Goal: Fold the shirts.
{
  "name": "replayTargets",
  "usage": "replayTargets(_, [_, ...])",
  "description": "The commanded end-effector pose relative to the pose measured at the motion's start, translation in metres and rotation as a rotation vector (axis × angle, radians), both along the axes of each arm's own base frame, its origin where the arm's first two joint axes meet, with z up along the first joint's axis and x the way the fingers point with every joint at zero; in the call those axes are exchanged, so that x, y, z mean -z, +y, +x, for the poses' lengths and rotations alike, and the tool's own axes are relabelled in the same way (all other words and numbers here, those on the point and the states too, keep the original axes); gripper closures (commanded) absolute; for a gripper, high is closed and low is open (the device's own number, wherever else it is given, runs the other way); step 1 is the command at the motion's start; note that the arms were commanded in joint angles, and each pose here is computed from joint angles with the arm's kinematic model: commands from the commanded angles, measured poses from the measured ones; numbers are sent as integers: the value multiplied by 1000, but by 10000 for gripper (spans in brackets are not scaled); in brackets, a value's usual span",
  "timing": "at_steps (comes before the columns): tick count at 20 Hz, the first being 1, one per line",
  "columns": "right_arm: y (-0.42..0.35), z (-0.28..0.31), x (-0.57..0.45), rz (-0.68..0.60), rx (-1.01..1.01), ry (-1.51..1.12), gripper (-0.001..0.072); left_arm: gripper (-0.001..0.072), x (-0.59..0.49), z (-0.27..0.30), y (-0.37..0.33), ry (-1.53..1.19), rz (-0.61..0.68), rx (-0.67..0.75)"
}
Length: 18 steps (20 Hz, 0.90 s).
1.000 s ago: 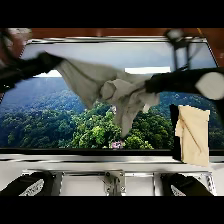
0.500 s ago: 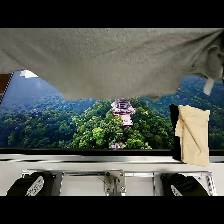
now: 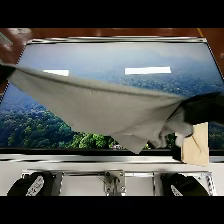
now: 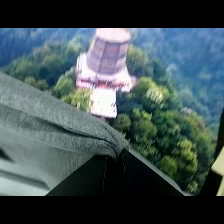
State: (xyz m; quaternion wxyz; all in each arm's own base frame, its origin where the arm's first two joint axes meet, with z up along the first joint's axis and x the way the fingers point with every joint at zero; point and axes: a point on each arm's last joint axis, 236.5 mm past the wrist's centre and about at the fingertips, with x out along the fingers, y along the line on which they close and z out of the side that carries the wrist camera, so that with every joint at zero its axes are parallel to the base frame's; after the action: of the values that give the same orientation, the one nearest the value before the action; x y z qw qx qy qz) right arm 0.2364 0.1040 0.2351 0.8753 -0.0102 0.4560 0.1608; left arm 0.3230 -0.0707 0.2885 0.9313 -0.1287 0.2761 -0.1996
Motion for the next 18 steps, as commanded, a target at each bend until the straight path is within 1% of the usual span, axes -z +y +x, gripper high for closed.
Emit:
replayTargets(1, [35, -15, 92, 29, -86, 323, 643, 671, 98, 0, 5, 244, -40, -11])
replayTargets(4, [37, 18, 162, -8, -30, 388, 643, 671, 156, 5, 7, 385, -79, -27])
replayTargets(7, [48, 76, 200, -9, 12, 320, 643, 671, 175, 43, 24, 367, -107, -112])
replayTargets(10, [65, 138, 226, 44, 56, 187, 642, 670, 199, 82, 34, 371, -194, -190])
replayTargets(13, [75, 181, 245, 113, 131, 99, 642, 670, 238, 107, 23, 459, -317, -213])
replayTargets(15, [78, 192, 257, 174, 222, 111, 642, 669, 274, 110, 10, 545, -324, -198])
replayTargets(17, [81, 191, 272, 224, 297, 170, 642, 669, 307, 105, -9, 638, -321, -162])
replayTargets(18, [85, 190, 277, 246, 312, 196, 620, 669, 321, 101, -19, 682, -319, -142])
